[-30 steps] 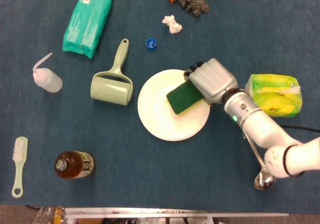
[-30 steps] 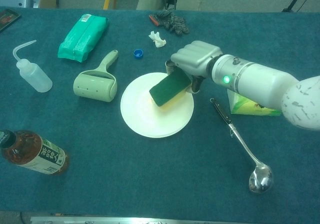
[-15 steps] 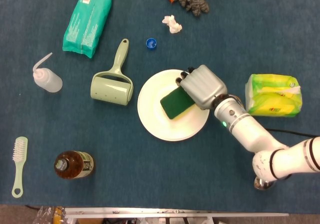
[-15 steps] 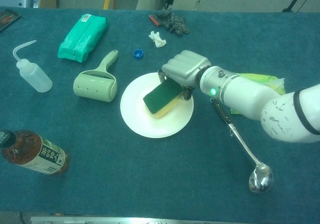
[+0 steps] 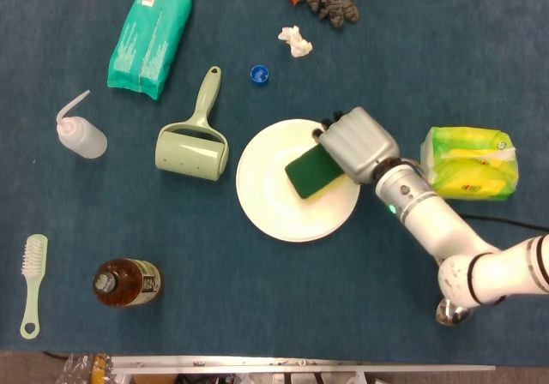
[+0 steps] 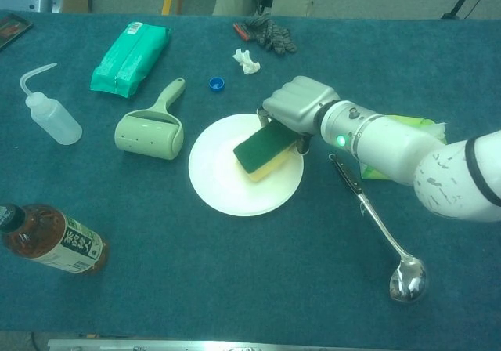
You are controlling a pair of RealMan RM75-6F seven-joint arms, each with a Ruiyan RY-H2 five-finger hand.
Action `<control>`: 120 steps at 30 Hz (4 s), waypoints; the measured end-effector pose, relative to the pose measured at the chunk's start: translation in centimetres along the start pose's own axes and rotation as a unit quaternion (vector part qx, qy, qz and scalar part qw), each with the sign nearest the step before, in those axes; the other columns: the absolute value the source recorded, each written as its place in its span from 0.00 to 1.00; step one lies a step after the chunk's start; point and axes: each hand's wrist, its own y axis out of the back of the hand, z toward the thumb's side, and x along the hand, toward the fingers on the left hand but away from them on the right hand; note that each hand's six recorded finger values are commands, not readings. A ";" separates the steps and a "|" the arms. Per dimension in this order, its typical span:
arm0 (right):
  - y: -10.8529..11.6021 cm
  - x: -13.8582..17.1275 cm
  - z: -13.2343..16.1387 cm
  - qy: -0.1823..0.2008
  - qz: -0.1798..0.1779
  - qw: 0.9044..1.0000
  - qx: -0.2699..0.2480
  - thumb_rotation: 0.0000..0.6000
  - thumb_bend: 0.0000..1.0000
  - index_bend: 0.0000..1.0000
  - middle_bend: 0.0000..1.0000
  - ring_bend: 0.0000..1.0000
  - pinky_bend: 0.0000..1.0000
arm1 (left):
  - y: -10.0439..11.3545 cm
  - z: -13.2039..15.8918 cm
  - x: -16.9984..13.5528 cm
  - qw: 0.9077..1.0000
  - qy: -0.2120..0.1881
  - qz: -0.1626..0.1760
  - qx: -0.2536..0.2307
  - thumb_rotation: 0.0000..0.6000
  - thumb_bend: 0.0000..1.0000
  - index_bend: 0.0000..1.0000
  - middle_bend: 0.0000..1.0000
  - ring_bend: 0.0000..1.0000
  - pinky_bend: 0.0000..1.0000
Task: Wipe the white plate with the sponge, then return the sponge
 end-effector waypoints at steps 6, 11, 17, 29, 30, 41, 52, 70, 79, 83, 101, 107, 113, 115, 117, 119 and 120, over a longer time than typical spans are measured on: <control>0.7 0.3 -0.8 -0.009 -0.007 1.000 -0.005 1.00 0.26 0.43 0.33 0.28 0.59 | 0.0 0.0 -0.1 1.000 0.001 -0.001 0.000 1.00 0.37 0.28 0.17 0.04 0.02; 1.3 0.1 -0.1 -0.001 -0.018 1.000 -0.017 1.00 0.26 0.43 0.33 0.28 0.59 | 0.1 -0.1 -0.1 1.000 0.002 0.002 -0.001 1.00 0.37 0.28 0.17 0.04 0.02; 1.2 -0.4 1.4 0.015 -0.022 0.999 -0.025 1.00 0.26 0.43 0.33 0.28 0.59 | 0.1 -0.5 -0.4 1.000 0.008 0.002 0.000 1.00 0.37 0.28 0.17 0.04 0.02; 0.0 -0.9 1.4 0.012 -0.008 1.000 -0.004 1.00 0.26 0.43 0.33 0.28 0.59 | 0.0 -0.6 -0.5 1.000 0.009 -0.001 0.000 1.00 0.37 0.28 0.17 0.04 0.02; -0.1 -0.9 1.3 0.010 -0.006 1.000 -0.003 1.00 0.26 0.43 0.33 0.28 0.59 | 0.0 -0.6 -0.5 1.000 0.008 -0.001 0.000 1.00 0.37 0.28 0.17 0.04 0.02; 0.1 -0.4 -0.9 -0.015 -0.001 1.000 0.008 1.00 0.26 0.43 0.33 0.28 0.59 | -0.2 -0.4 -0.5 1.000 0.007 -0.002 -0.001 1.00 0.37 0.28 0.17 0.04 0.02; 1.4 0.1 -0.2 0.008 -0.046 0.999 0.009 1.00 0.26 0.43 0.33 0.28 0.59 | 0.0 -0.3 -0.6 1.000 0.005 0.003 -0.003 1.00 0.37 0.28 0.17 0.04 0.02; -0.3 -0.2 1.9 0.038 -0.093 0.991 0.089 1.00 0.25 0.43 0.33 0.28 0.59 | -0.1 -0.8 -0.7 1.000 0.008 0.002 -0.005 1.00 0.37 0.28 0.17 0.04 0.02; -1.0 0.1 0.9 0.032 -0.085 0.989 0.114 1.00 0.25 0.43 0.33 0.28 0.59 | -0.4 -0.8 -0.7 1.000 0.009 -0.002 -0.007 1.00 0.37 0.28 0.17 0.04 0.02; -0.9 0.4 0.1 0.023 -0.083 0.989 0.120 1.00 0.25 0.43 0.33 0.28 0.59 | -0.5 -0.6 -0.6 1.000 0.004 -0.002 -0.008 1.00 0.37 0.28 0.17 0.04 0.02; 1.1 -0.2 1.2 0.022 -0.113 0.990 0.087 1.00 0.25 0.43 0.33 0.28 0.58 | -0.6 -0.7 -0.7 1.000 0.007 -0.005 -0.008 1.00 0.37 0.28 0.17 0.04 0.02; 0.8 -0.9 2.6 0.027 -0.121 0.987 0.101 1.00 0.25 0.43 0.33 0.28 0.58 | -0.6 -1.3 -0.9 1.000 0.014 -0.004 -0.010 1.00 0.37 0.28 0.17 0.04 0.02; 0.0 -1.1 2.5 0.022 -0.119 0.985 0.120 1.00 0.25 0.43 0.33 0.28 0.58 | -0.7 -1.6 -1.1 1.000 0.018 -0.006 -0.012 1.00 0.37 0.28 0.17 0.04 0.02; -0.1 -1.0 2.2 0.019 -0.116 0.986 0.122 1.00 0.25 0.43 0.33 0.28 0.58 | -0.8 -1.6 -1.1 1.000 0.018 -0.006 -0.013 1.00 0.37 0.28 0.17 0.04 0.02; -0.3 -0.9 1.7 0.014 -0.112 0.986 0.126 1.00 0.25 0.43 0.33 0.28 0.58 | -0.8 -1.5 -1.0 1.000 0.016 -0.007 -0.014 1.00 0.37 0.28 0.17 0.04 0.02; -0.5 -0.7 1.1 0.010 -0.108 0.986 0.129 1.00 0.25 0.43 0.33 0.28 0.58 | -0.9 -1.4 -1.0 1.000 0.014 -0.007 -0.014 1.00 0.37 0.28 0.17 0.04 0.02; -0.6 -0.7 0.9 0.008 -0.107 0.986 0.131 1.00 0.25 0.43 0.33 0.28 0.58 | -0.9 -1.3 -0.9 1.000 0.013 -0.008 -0.014 1.00 0.37 0.28 0.17 0.04 0.02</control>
